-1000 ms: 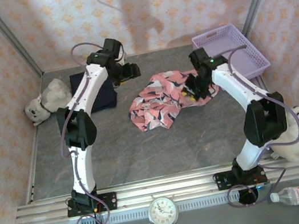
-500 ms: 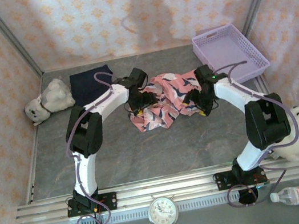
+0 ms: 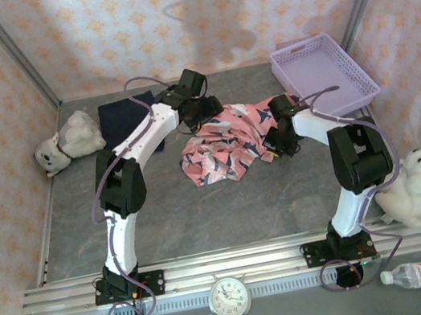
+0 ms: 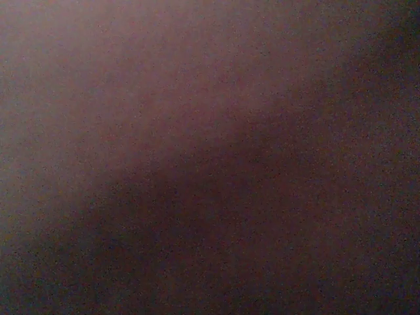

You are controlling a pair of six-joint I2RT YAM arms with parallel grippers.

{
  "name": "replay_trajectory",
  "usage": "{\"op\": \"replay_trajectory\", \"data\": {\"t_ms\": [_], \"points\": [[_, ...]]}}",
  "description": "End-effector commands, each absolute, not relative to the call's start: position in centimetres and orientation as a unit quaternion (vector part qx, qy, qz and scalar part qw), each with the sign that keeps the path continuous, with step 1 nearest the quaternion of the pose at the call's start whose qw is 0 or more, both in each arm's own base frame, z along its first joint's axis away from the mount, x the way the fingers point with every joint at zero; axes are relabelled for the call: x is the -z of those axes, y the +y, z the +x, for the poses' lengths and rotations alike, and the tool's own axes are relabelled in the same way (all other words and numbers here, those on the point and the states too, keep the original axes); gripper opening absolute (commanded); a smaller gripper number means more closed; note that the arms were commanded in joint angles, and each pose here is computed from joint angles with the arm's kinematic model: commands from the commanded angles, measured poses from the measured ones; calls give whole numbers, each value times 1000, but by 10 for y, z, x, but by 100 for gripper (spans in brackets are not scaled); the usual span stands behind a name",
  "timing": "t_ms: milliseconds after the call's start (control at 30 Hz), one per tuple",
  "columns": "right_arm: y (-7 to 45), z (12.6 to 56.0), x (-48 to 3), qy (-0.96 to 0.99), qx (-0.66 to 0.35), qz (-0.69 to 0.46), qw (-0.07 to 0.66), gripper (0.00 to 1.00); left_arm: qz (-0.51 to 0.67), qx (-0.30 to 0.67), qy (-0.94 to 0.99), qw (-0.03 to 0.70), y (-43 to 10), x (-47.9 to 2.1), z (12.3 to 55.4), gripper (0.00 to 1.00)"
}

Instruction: Fold and stack the mixed laundry pile

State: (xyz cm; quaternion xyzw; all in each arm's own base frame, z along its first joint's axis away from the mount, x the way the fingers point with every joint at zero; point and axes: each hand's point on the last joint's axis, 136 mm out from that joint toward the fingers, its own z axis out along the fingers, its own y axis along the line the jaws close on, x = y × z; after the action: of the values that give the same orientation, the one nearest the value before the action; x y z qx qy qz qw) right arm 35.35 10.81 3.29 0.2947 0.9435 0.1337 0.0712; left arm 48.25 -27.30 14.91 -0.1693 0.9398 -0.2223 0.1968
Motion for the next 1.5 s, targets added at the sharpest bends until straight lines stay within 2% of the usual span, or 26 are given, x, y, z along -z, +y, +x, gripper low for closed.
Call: {"op": "replay_trajectory", "data": {"t_ms": [0, 133, 400, 433, 467, 600, 633, 667, 800, 967, 1067, 1133, 1200, 1267, 1333, 1367, 1400, 1433, 1467], "points": [[103, 366, -46, 942, -127, 294, 102, 4, -164, 188, 957, 150, -272, -107, 482, 71], [102, 365, -48, 942, -124, 297, 98, 4, -152, 183, 965, 112, -281, -87, 469, 70], [103, 368, -50, 942, -122, 300, 92, 4, -147, 122, 978, 86, -252, -65, 432, 68], [103, 368, -50, 942, -123, 299, 91, 4, -147, 117, 979, 80, -251, -58, 430, 65], [103, 368, -50, 942, -123, 298, 90, 4, -148, 111, 980, 76, -250, -50, 430, 57], [106, 372, -61, 942, -133, 293, 90, 4, -152, 109, 980, 74, -251, -45, 440, 17], [107, 377, -70, 941, -143, 292, 95, 4, -150, 117, 978, 84, -252, -54, 447, 4], [109, 384, -82, 938, -156, 291, 103, 3, -148, 125, 976, 98, -251, -70, 456, 0], [118, 425, -157, 922, -228, 276, 147, 0, -141, 204, 956, 159, -245, -160, 498, 0], [126, 470, -313, 879, -324, 221, 270, 0, -128, 360, 875, 299, -229, -326, 540, 0], [132, 470, -405, 836, -390, 172, 345, 0, -111, 426, 817, 372, -219, -412, 532, 0], [132, 459, -448, 815, -406, 144, 388, 0, -86, 431, 803, 403, -215, -444, 514, 0], [130, 443, -469, 805, -408, 133, 410, 0, -69, 434, 805, 398, -215, -453, 496, 0], [129, 427, -461, 812, -405, 132, 400, 0, -47, 422, 826, 370, -221, -438, 474, 0], [130, 411, -426, 829, -403, 146, 359, 0, -20, 384, 861, 333, -229, -399, 450, 9], [130, 400, -397, 842, -398, 158, 329, 3, -11, 366, 878, 309, -232, -375, 436, 23], [129, 388, -371, 852, -392, 167, 303, 9, -14, 350, 893, 282, -233, -347, 425, 47], [125, 373, -334, 867, -374, 187, 270, 24, -32, 327, 912, 245, -230, -311, 414, 67], [116, 356, -298, 883, -343, 211, 242, 49, -57, 299, 930, 208, -222, -273, 402, 75]]}}
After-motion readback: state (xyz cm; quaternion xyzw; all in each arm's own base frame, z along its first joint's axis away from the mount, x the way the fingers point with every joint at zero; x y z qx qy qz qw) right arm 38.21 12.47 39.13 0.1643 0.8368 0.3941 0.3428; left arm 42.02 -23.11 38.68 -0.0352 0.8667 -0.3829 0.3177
